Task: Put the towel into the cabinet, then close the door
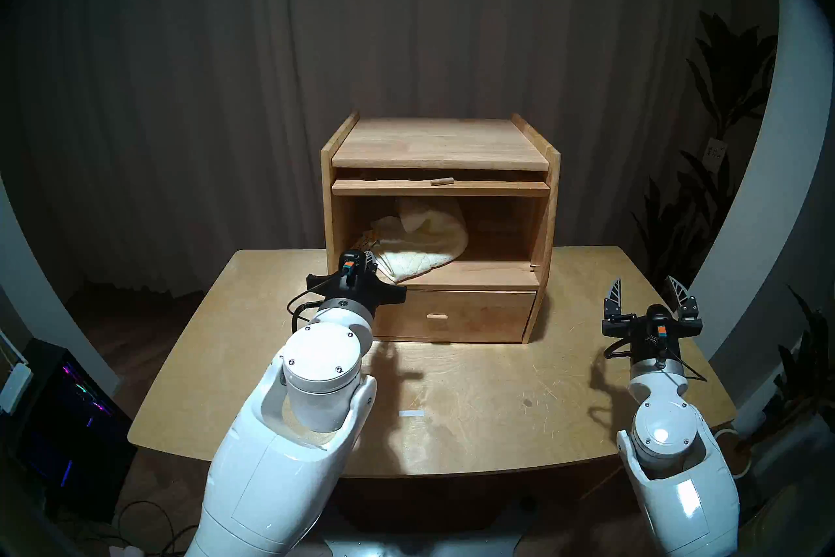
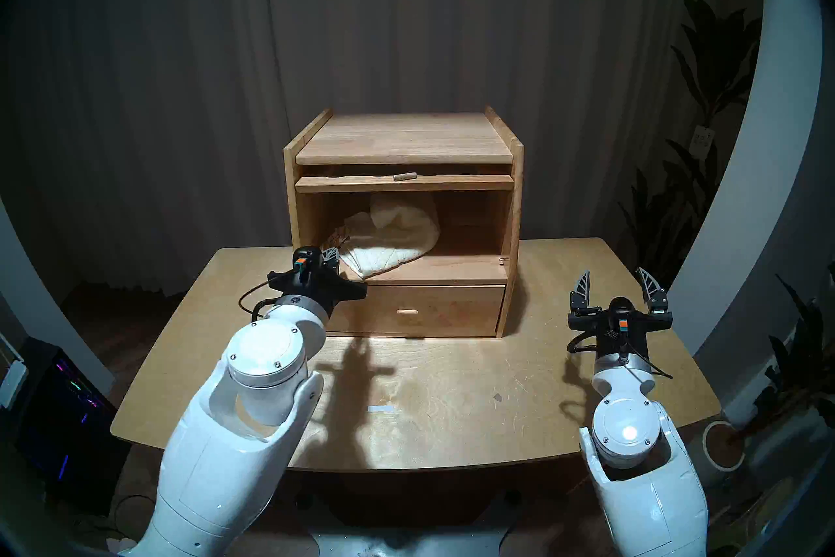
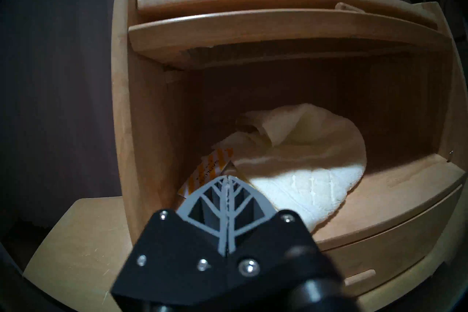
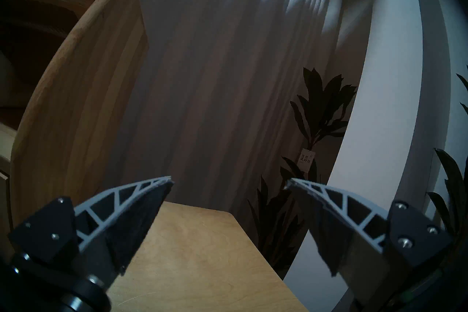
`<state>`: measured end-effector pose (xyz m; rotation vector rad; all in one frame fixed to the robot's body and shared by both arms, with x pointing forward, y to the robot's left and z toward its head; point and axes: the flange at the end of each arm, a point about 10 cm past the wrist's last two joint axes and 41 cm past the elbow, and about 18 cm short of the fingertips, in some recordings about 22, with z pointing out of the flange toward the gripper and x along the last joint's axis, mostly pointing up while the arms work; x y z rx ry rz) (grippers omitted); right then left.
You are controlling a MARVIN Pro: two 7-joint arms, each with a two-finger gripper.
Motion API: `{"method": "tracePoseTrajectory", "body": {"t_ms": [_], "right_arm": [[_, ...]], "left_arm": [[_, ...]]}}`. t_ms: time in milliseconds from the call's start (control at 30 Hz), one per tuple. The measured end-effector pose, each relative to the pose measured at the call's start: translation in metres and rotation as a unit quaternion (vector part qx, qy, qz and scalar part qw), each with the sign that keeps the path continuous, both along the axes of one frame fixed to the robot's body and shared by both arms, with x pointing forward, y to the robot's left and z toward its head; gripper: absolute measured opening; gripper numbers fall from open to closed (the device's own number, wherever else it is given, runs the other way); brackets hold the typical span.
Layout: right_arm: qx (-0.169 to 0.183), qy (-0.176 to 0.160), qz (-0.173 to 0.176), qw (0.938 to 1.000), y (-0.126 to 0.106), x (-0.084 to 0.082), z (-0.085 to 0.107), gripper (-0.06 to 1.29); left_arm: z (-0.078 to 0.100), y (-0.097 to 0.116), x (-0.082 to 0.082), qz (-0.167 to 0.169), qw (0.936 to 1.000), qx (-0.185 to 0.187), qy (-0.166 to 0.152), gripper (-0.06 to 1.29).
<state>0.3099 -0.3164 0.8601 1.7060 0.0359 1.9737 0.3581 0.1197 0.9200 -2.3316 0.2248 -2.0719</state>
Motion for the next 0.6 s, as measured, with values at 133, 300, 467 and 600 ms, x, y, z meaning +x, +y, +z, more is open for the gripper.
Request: {"method": "tracePoseTrajectory", "body": {"t_ms": [133,300,467,600], "right_arm": [[0.0,0.0,0.0,1.0,0.0,0.0,0.0,1.25],[0.0,0.0,0.0,1.0,0.0,0.0,0.0,1.25],[0.0,-0.001,0.0,1.0,0.0,0.0,0.001,1.25],[-0.001,-0.002,0.0,1.0,0.0,0.0,0.002,1.25]], "left_arm": [[0.009,-0.002,-0.012,-0.03,0.9994,-0.008,0.015,-0.03],[0.016,0.001,-0.021,-0.054,0.9978,-0.009,0.038,-0.03],[0.031,0.011,-0.027,-0.083,0.9946,0.0,0.062,-0.03],[0.039,0.018,-0.024,-0.107,0.9903,0.01,0.088,-0.03]]}}
